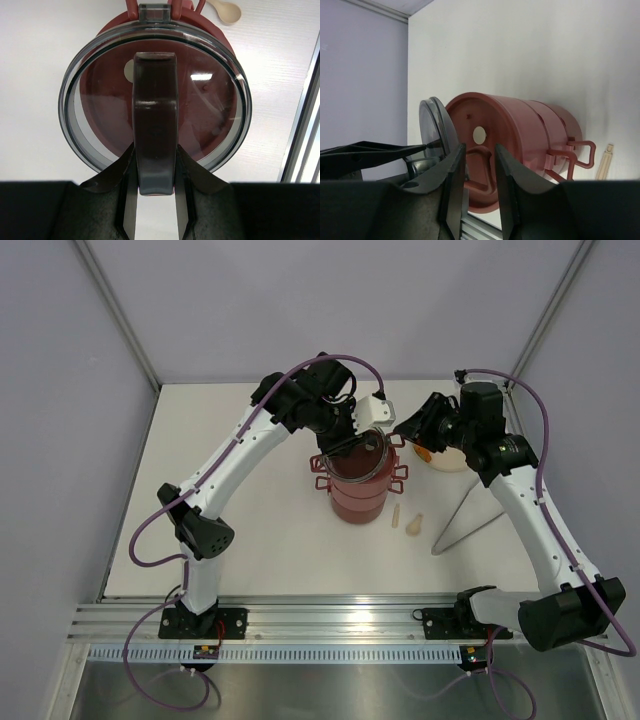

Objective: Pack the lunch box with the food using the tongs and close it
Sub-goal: Place the box lid in the packing box.

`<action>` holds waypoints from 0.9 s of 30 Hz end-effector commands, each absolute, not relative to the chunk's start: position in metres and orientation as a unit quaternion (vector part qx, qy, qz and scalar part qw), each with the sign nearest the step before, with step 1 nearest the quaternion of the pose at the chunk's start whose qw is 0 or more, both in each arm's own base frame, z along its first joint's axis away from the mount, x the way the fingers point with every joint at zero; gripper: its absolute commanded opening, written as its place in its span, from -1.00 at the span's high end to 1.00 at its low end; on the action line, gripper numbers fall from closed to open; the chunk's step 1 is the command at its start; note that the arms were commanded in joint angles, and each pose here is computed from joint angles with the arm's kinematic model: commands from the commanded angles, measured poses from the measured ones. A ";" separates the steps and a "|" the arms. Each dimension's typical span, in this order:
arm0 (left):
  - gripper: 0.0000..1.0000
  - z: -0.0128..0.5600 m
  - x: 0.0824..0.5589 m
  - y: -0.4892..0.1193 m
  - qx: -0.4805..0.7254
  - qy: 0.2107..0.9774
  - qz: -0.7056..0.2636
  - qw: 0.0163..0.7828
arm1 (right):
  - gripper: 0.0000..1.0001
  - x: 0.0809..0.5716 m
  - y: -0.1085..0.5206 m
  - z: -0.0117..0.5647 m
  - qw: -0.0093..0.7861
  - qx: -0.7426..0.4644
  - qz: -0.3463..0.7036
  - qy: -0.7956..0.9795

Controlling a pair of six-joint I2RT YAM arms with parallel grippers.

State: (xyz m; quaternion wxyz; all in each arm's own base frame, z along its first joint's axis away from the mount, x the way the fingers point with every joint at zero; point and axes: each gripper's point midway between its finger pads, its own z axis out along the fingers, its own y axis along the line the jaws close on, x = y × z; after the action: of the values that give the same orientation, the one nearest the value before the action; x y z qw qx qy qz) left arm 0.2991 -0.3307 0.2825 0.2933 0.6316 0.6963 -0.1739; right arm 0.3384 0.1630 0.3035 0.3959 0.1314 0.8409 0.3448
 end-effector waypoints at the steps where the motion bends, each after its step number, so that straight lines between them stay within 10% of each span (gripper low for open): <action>1: 1.00 0.302 0.318 -0.338 0.631 0.676 -0.151 0.349 | 0.24 0.330 0.158 0.311 0.403 0.117 0.334 0.844; 19: 1.00 0.305 0.318 -0.336 0.629 0.676 -0.149 0.354 | 0.40 0.329 0.168 0.298 0.365 0.084 0.338 0.863; 23: 1.00 0.304 0.318 -0.335 0.627 0.678 -0.146 0.353 | 0.94 0.330 0.164 0.298 0.370 0.088 0.330 0.864; 27: 1.00 0.302 0.320 -0.335 0.626 0.681 -0.141 0.353 | 1.00 0.330 0.157 0.301 0.384 0.097 0.314 0.863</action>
State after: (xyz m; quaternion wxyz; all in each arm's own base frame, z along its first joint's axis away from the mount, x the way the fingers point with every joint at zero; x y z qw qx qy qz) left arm 0.3046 -0.3322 0.2826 0.3024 0.6348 0.6914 -0.1660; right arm 0.3263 0.1635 0.2751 0.3481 0.0872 0.8778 0.3173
